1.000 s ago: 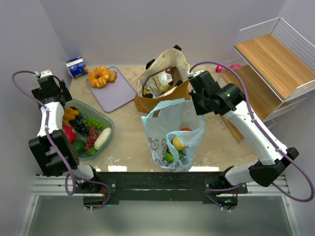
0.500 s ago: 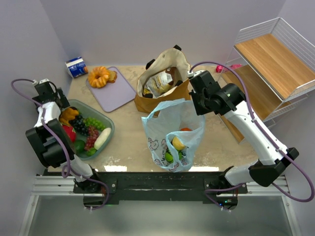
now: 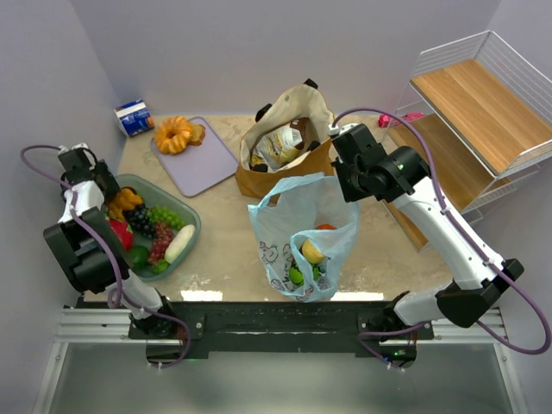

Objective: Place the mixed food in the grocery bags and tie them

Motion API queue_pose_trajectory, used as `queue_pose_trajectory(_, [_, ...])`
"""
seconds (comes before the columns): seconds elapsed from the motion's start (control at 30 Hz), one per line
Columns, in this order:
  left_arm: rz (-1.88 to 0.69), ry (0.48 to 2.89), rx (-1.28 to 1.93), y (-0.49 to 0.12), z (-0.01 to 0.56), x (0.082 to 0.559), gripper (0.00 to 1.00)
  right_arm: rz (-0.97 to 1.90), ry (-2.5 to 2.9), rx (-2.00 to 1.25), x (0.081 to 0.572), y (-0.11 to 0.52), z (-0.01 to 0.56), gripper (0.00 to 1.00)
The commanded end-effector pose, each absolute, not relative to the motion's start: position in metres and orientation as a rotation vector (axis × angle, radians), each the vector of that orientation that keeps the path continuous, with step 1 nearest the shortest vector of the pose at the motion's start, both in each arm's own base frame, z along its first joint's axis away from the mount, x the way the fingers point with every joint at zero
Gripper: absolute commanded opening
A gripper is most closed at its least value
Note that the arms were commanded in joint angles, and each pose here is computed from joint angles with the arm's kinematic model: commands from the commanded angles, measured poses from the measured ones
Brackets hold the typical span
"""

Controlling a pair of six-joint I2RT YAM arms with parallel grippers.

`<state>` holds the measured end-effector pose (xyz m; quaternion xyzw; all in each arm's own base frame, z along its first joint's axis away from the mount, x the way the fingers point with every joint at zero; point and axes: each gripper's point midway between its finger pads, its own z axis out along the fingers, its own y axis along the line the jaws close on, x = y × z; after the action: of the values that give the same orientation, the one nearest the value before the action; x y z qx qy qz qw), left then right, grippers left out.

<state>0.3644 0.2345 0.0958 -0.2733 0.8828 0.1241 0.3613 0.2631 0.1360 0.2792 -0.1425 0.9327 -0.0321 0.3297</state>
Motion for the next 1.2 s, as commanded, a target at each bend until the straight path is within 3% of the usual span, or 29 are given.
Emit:
queue_pose_trajectory(0.0, [0.233, 2.123, -0.510, 0.190, 0.163, 0.392, 0.51, -0.078, 2.410, -0.352, 0.264, 0.134, 0.289, 0.00])
queue_pose_trajectory(0.07, [0.207, 2.049, -0.419, 0.165, 0.201, 0.399, 0.50, -0.083, 2.404, -0.350, 0.264, 0.133, 0.291, 0.00])
queue_pose_trajectory(0.2, [0.026, 1.871, -0.086, 0.040, 0.296, 0.415, 0.48, -0.092, 2.403, -0.348, 0.265, 0.132, 0.292, 0.00])
queue_pose_trajectory(0.33, [-0.343, 1.523, 0.229, -0.098, 0.415, 0.359, 0.48, -0.078, 2.407, -0.353, 0.268, 0.137, 0.288, 0.00])
queue_pose_trajectory(0.43, [-0.622, 1.334, 0.434, -0.183, 0.463, 0.294, 0.49, -0.057, 2.409, -0.355, 0.270, 0.142, 0.286, 0.00])
queue_pose_trajectory(0.6, [-0.909, 1.315, 0.693, -0.294, 0.446, 0.218, 0.49, -0.042, 2.409, -0.355, 0.272, 0.146, 0.287, 0.00])
queue_pose_trajectory(0.73, [-0.934, 1.395, 0.861, -0.358, 0.401, 0.187, 0.50, -0.038, 2.407, -0.341, 0.270, 0.144, 0.287, 0.00])
queue_pose_trajectory(0.97, [-0.778, 1.557, 0.875, -0.389, 0.348, 0.216, 0.52, -0.045, 2.400, -0.326, 0.261, 0.136, 0.290, 0.00])
queue_pose_trajectory(1.1, [-0.689, 1.622, 0.868, -0.389, 0.326, 0.229, 0.64, -0.052, 2.402, -0.326, 0.256, 0.131, 0.290, 0.00])
queue_pose_trajectory(1.13, [-0.681, 1.624, 0.869, -0.388, 0.324, 0.230, 0.69, -0.055, 2.404, -0.326, 0.256, 0.130, 0.289, 0.00])
queue_pose_trajectory(1.17, [-0.673, 1.625, 0.860, -0.387, 0.325, 0.232, 0.82, -0.050, 2.405, -0.328, 0.256, 0.131, 0.289, 0.00])
